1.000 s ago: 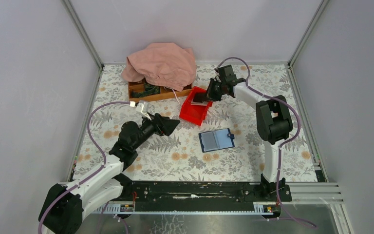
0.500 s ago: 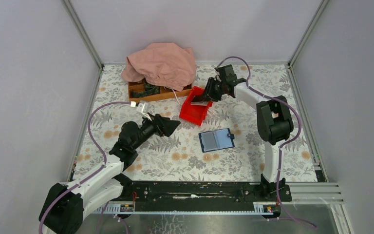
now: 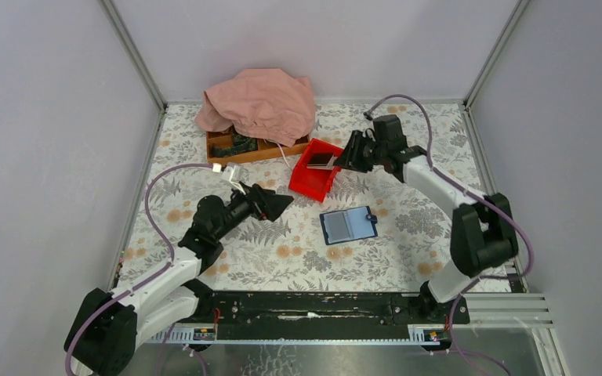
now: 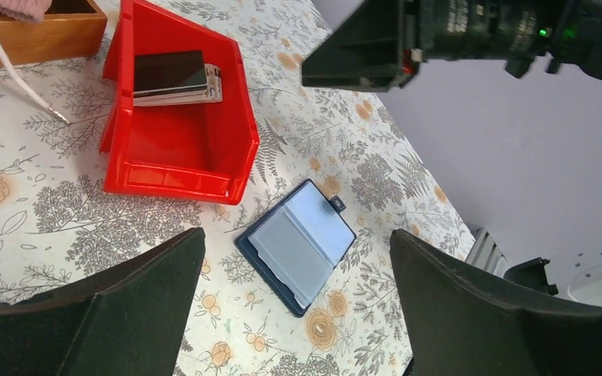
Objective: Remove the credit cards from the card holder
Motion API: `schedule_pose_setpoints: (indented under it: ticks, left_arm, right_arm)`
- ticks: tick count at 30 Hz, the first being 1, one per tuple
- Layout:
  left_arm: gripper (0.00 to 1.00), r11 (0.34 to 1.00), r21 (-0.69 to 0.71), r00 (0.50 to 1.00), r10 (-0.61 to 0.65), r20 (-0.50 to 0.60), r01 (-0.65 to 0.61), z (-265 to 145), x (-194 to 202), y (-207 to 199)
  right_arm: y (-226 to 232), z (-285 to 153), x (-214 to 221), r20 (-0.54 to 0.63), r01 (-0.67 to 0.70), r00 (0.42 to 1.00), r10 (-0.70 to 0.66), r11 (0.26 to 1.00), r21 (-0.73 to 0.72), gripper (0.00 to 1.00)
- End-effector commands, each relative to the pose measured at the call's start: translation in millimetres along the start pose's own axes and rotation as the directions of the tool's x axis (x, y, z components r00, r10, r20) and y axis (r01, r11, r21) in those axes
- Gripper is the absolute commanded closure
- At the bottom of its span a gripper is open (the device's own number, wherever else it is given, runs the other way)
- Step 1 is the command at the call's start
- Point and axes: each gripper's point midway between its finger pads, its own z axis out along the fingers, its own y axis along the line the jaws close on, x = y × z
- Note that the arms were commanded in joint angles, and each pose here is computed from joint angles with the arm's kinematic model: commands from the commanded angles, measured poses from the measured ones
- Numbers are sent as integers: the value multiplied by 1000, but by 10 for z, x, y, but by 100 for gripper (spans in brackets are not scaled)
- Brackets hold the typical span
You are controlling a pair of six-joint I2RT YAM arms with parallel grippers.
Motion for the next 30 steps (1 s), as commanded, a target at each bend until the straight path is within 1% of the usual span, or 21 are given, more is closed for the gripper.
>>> schedule_pose_setpoints:
  ticks: [1,3,4,7,10,12,13,17,20,22,24,26,30]
  left_arm:
    - [10,996,92,999,-18,38,15,29,-63,-156]
    - [20,993,114,999,-25,29,22,50,-28,-211]
    - [31,992,123,999,-24,24,21,65,-5,-244]
    - [57,991,134,1000,-6,-6,6,137,105,-351]
    - [72,989,150,999,5,-46,2,229,259,-463]
    - [88,987,162,997,1,-78,12,293,379,-512]
    - [99,985,173,996,-3,-94,20,320,449,-547]
    - [100,981,189,990,-13,-140,39,412,670,-591]
    - [87,985,169,988,-13,-153,39,440,738,-539]
    - [80,991,129,990,0,-141,18,442,696,-478]
    - [77,997,73,991,33,-131,-23,440,602,-420]
    - [75,998,2,986,70,-152,-70,407,563,-323]
    - [74,986,-88,983,129,-133,-142,339,402,-201]
  right_arm:
    - [-79,-339,59,104,92,990,-96,995,49,61]
    - [-240,-421,209,97,102,989,-111,990,96,61]
    - [-307,-455,294,93,103,989,-114,988,111,61]
    - [-437,-546,553,80,106,990,-115,988,112,61]
    - [-518,-619,806,64,109,991,-116,988,106,62]
    - [-581,-646,950,47,123,990,-130,985,123,63]
    - [-613,-656,1013,36,132,990,-139,982,136,63]
    - [-674,-621,1220,-4,173,985,-175,968,181,63]
    - [-693,-560,1307,-41,215,976,-212,947,240,58]
    - [-695,-529,1345,-60,243,970,-236,930,275,54]
    - [-662,-488,1390,-80,277,961,-265,914,296,49]
    - [-657,-447,1410,-98,306,952,-290,892,331,45]
    - [-574,-315,1499,-150,359,933,-327,866,348,40]
